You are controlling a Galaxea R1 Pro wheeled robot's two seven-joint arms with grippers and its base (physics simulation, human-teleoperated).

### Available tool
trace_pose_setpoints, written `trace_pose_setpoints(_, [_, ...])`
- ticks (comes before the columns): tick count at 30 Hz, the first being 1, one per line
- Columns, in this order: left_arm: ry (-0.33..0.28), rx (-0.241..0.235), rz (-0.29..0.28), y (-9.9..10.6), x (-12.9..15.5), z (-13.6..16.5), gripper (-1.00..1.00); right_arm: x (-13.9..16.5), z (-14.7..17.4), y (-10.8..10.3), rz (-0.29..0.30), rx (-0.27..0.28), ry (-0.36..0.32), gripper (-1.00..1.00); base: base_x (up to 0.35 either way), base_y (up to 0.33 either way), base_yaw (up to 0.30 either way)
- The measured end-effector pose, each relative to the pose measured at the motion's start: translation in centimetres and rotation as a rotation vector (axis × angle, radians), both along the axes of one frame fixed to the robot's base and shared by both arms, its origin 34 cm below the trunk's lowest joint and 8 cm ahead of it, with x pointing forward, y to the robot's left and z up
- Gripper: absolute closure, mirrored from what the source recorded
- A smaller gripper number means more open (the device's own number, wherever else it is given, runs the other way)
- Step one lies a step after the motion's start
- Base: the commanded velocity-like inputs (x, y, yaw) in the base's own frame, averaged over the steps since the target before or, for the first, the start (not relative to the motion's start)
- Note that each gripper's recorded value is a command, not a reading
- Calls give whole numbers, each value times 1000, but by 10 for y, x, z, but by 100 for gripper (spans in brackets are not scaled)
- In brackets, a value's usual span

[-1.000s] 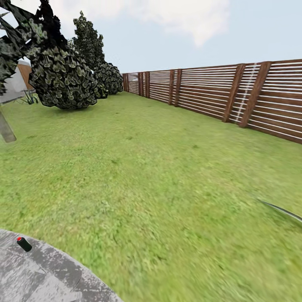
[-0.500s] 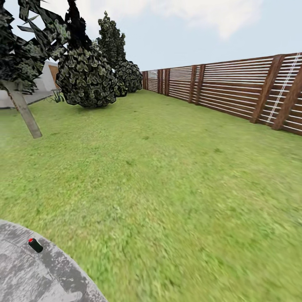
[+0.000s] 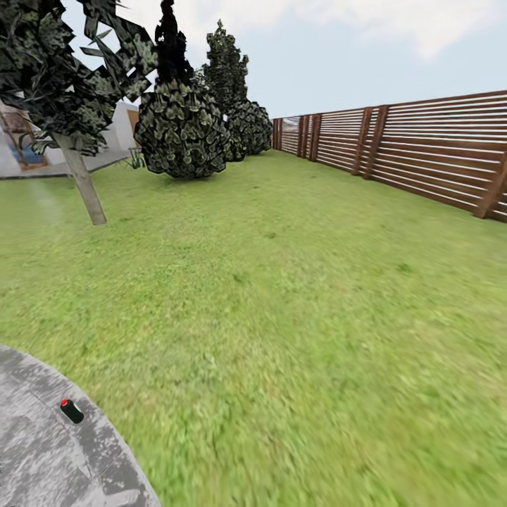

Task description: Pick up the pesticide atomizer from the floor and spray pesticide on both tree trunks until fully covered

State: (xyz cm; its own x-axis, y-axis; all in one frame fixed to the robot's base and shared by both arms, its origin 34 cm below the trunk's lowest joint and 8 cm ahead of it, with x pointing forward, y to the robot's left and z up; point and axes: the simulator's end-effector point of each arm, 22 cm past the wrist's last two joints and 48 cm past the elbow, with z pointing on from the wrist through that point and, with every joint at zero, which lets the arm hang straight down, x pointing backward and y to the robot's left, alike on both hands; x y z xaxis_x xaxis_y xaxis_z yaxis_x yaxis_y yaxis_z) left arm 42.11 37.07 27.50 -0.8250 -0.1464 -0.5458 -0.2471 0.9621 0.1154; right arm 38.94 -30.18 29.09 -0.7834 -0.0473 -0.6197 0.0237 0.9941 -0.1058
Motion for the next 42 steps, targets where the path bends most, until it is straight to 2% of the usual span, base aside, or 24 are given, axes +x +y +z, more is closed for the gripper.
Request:
trace_pose_setpoints(26, [0, 0, 2, 1, 0, 0, -100, 0, 0, 0, 0, 0, 0, -100, 242, -157, 274])
trace_pose_setpoints(42, [0, 1, 2, 1, 0, 0, -100, 0, 0, 0, 0, 0, 1, -100, 34, -11, 274])
